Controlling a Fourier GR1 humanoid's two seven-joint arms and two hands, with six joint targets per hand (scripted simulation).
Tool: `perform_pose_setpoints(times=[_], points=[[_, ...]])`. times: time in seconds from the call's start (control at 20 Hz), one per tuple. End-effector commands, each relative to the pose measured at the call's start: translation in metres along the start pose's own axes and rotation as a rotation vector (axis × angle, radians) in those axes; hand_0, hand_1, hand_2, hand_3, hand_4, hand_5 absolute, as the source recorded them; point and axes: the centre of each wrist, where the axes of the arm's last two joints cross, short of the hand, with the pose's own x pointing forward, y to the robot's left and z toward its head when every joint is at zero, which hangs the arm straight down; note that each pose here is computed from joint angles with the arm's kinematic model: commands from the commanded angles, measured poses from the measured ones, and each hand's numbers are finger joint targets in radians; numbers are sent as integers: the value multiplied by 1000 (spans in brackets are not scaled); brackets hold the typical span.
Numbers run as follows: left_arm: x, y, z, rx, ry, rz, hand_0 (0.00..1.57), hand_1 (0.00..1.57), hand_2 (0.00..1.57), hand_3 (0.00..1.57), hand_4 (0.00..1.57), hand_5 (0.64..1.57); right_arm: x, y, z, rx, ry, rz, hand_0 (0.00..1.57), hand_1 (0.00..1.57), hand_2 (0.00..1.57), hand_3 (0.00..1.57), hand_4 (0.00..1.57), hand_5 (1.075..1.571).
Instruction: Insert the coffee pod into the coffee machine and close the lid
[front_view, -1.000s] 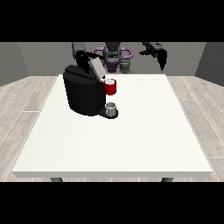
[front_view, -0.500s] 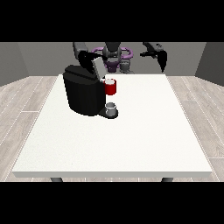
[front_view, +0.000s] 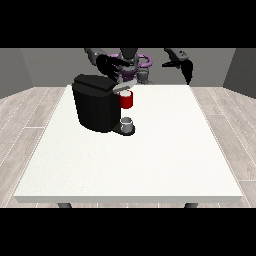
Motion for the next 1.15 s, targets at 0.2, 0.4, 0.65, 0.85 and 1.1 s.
perform_pose_setpoints(times=[0.2, 0.4, 0.65, 0.85, 1.1], points=[[10, -10, -7, -40, -3, 3, 0, 0, 0, 0, 154, 1571, 19, 15, -20, 15, -18, 83, 0, 0, 0, 0, 141, 1571], [4, -14, -1, -72, -72, 7, 0, 0, 0, 0, 121, 1571, 14, 22, -20, -17, -35, 65, 0, 0, 0, 0, 73, 1571], [-4, -33, 2, -6, -52, 24, 0, 0, 0, 0, 165, 1571, 13, 45, -11, 104, -74, -14, 0, 0, 0, 0, 132, 1571], [-27, -31, 23, -2, 5, 26, 0, 0, 0, 0, 192, 1571, -41, 67, 43, 143, -83, -147, 0, 0, 0, 0, 275, 1571], [-44, -4, 44, 68, 50, 34, 0, 0, 0, 0, 192, 1571, -72, 65, 85, 78, 25, -253, 0, 0, 0, 0, 157, 1571]])
